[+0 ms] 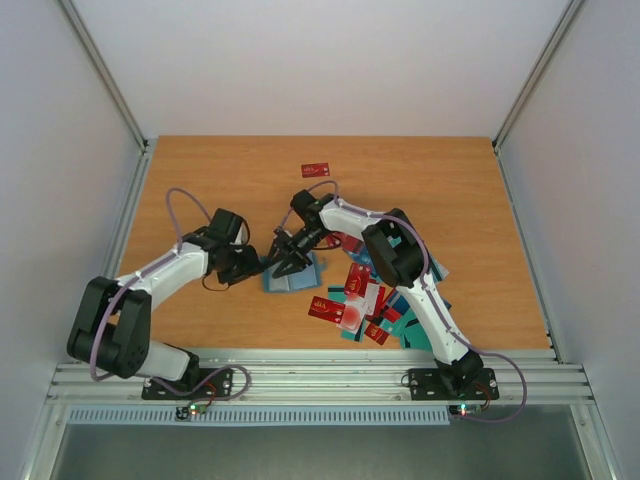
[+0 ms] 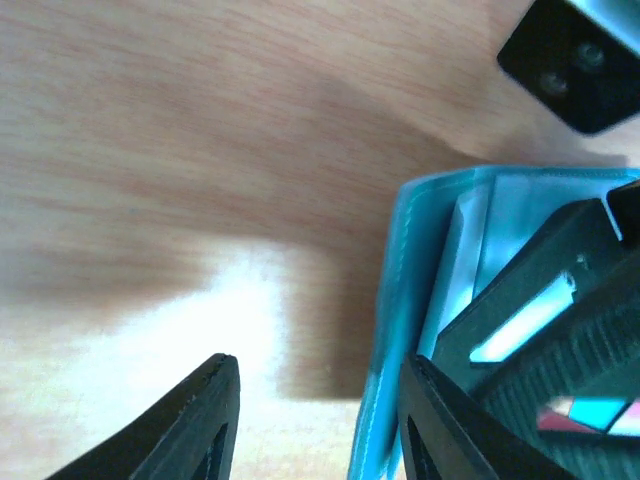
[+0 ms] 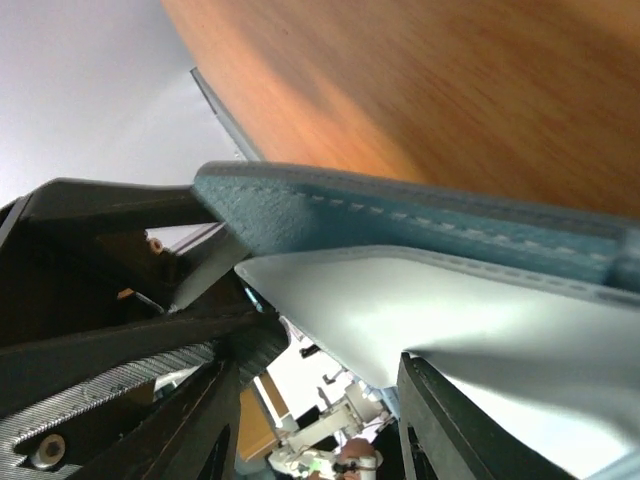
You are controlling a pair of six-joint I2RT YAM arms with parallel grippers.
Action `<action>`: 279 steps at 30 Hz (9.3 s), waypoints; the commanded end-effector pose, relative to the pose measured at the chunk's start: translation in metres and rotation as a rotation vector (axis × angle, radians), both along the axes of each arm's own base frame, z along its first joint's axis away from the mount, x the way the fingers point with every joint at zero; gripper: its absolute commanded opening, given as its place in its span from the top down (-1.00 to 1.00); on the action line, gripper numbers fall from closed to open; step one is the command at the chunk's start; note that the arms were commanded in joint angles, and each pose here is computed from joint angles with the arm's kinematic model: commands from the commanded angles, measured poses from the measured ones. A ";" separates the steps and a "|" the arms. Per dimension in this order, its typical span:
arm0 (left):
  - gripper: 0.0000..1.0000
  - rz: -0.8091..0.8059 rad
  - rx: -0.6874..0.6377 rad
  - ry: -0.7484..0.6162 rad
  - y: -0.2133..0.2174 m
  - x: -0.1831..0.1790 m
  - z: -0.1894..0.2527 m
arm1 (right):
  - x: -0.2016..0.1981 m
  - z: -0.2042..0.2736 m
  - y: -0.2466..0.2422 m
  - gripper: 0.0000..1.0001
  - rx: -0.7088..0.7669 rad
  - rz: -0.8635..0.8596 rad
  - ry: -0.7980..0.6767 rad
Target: Put the credit cards into the card holder
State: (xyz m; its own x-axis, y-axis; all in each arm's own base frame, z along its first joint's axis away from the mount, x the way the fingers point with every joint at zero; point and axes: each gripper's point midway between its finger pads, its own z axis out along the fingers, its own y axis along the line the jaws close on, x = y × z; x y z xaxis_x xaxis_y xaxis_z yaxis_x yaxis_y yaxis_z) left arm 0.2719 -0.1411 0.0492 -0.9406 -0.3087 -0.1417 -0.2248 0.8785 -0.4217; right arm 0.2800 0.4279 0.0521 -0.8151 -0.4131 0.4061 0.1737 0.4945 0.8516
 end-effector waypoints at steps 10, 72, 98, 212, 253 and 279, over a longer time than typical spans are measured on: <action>0.18 -0.289 -0.341 -0.171 -0.064 -0.015 0.063 | 0.016 -0.017 0.005 0.10 -0.082 -0.026 -0.078; 0.36 -0.736 -0.113 -0.035 -0.173 -0.088 0.035 | -0.061 0.045 -0.206 -0.12 -0.273 -0.300 -0.327; 0.46 -0.703 -0.149 0.055 -0.169 -0.125 -0.027 | -0.064 -0.036 -0.176 -0.10 -0.326 -0.042 -0.349; 0.41 -0.735 -0.156 0.031 -0.191 -0.070 0.019 | -0.092 -0.024 -0.202 0.64 -0.242 -0.591 -0.342; 0.40 -0.672 -0.334 0.044 -0.200 -0.054 0.029 | -0.069 -0.019 -0.183 0.98 -0.188 -0.605 -0.318; 0.06 -0.428 -0.459 -0.443 -0.142 -0.037 0.243 | -0.031 0.216 -0.214 0.98 -0.023 -0.827 -0.679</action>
State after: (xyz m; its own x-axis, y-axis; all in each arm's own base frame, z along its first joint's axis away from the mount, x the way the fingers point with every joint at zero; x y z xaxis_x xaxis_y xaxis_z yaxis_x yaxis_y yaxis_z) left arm 0.2270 -0.2939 0.2466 -0.9048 0.0743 -0.4193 0.3695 0.6265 -0.6862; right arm 0.2388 0.2164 0.2126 -0.9334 0.3154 -0.1710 0.0139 0.5080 0.8612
